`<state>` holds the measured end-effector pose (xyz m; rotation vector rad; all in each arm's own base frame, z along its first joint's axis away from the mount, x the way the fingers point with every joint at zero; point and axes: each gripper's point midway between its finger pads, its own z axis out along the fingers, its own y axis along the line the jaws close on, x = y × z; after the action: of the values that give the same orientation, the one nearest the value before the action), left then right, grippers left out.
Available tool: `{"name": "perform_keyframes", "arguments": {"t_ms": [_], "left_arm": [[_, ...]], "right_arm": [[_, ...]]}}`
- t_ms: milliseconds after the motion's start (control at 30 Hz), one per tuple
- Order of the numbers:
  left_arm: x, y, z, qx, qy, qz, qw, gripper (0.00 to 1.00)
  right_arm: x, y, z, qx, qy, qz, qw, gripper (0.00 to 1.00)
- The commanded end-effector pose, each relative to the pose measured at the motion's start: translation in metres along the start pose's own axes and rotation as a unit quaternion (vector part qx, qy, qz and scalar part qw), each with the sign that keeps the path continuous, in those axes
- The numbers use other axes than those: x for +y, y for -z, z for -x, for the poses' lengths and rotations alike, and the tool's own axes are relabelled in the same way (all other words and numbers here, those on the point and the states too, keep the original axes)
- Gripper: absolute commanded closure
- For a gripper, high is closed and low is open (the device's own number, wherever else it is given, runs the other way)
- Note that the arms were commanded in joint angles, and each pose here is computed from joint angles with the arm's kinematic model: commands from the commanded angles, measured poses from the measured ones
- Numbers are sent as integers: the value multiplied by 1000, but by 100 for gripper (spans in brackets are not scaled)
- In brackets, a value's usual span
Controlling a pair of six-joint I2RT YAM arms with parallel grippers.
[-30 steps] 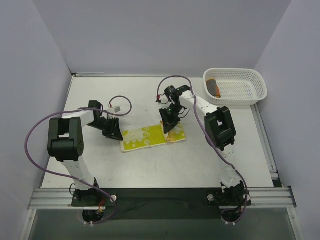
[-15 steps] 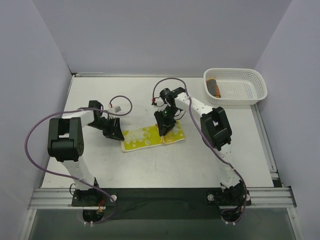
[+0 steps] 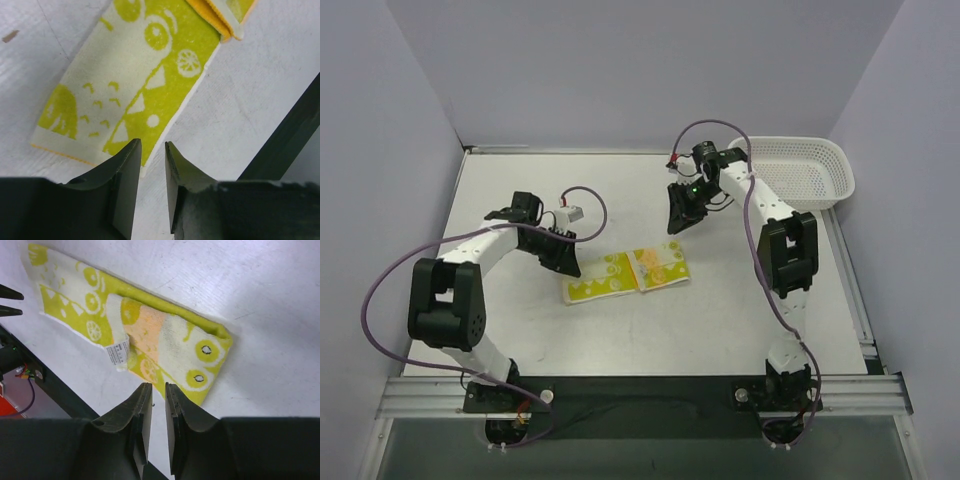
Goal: Roll the towels
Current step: Fold the towel
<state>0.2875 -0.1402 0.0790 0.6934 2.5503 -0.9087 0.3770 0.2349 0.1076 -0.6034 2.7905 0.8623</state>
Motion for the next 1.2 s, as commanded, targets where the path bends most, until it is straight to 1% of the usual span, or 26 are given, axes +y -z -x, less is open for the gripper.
{"name": "perform_keyframes", "arguments": {"t_ms": [0,100,133,233,300,333,400,433,467,500,533,567,600,633,667,700,733,767,800,833,867,900,933,1000,1067,1167], "left_arm": [[7,-13,-10,26,23,1,999,64],[16,-22,-15,42,37,4,998,70],[21,-27,-17,51,42,6,998,72],[33,-34,-25,71,54,18,996,75],[40,-37,-24,77,54,30,995,77],[46,-41,-27,86,55,34,994,78],[58,-40,-6,74,37,52,995,78],[65,-47,-3,79,37,52,995,78],[71,-49,11,70,30,54,996,77],[77,-47,46,43,11,61,997,77],[85,-56,49,58,19,56,997,77],[88,-58,62,56,17,53,997,75],[91,-49,100,26,-6,57,998,73],[87,-52,101,35,3,39,999,70],[85,-47,111,26,-1,33,999,62],[77,-35,123,13,-12,32,999,59],[69,-28,125,4,-21,23,1000,58],[64,-21,125,0,-25,24,999,57],[52,-11,118,-6,-31,22,999,56],[47,-9,110,-6,-28,18,999,56],[42,-7,104,-7,-25,17,1000,56],[33,1,106,-26,-27,18,999,55],[31,-9,81,-5,-4,10,1000,56],[26,-14,71,-9,11,4,1000,55],[26,-26,53,9,31,-1,999,56],[34,-41,44,22,56,-3,998,57]], "right_arm": [[-2,-16,-20,46,7,0,999,82],[-14,-33,-29,69,1,-1,998,86],[-18,-38,-34,77,-4,-3,997,89],[-30,-51,-52,100,-14,-10,995,91],[-29,-52,-60,104,-17,-6,994,92],[-28,-57,-78,123,-37,-2,992,93],[-14,-54,-91,127,-41,13,991,94],[-7,-55,-99,132,-45,17,990,94],[9,-54,-117,146,-34,23,988,93],[19,-52,-123,150,-27,32,988,91],[35,-49,-127,151,-24,61,986,88],[54,-43,-129,147,-11,83,986,85],[65,-37,-127,141,-10,101,985,78],[79,-28,-123,130,-11,134,982,72],[81,-14,-113,105,-6,140,985,67],[79,-6,-107,89,-8,143,986,65],[75,1,-101,74,-10,141,987,64],[66,9,-95,59,-11,122,991,64],[49,15,-89,43,-22,103,993,62],[39,16,-89,41,-25,90,995,62],[23,13,-90,44,-30,60,997,61],[14,11,-91,45,-30,52,997,61],[8,7,-94,51,-32,44,997,61],[-2,-5,-97,63,-38,35,997,61],[-10,-18,-103,82,-51,36,995,61],[-20,-31,-110,98,-59,32,993,62]]}}
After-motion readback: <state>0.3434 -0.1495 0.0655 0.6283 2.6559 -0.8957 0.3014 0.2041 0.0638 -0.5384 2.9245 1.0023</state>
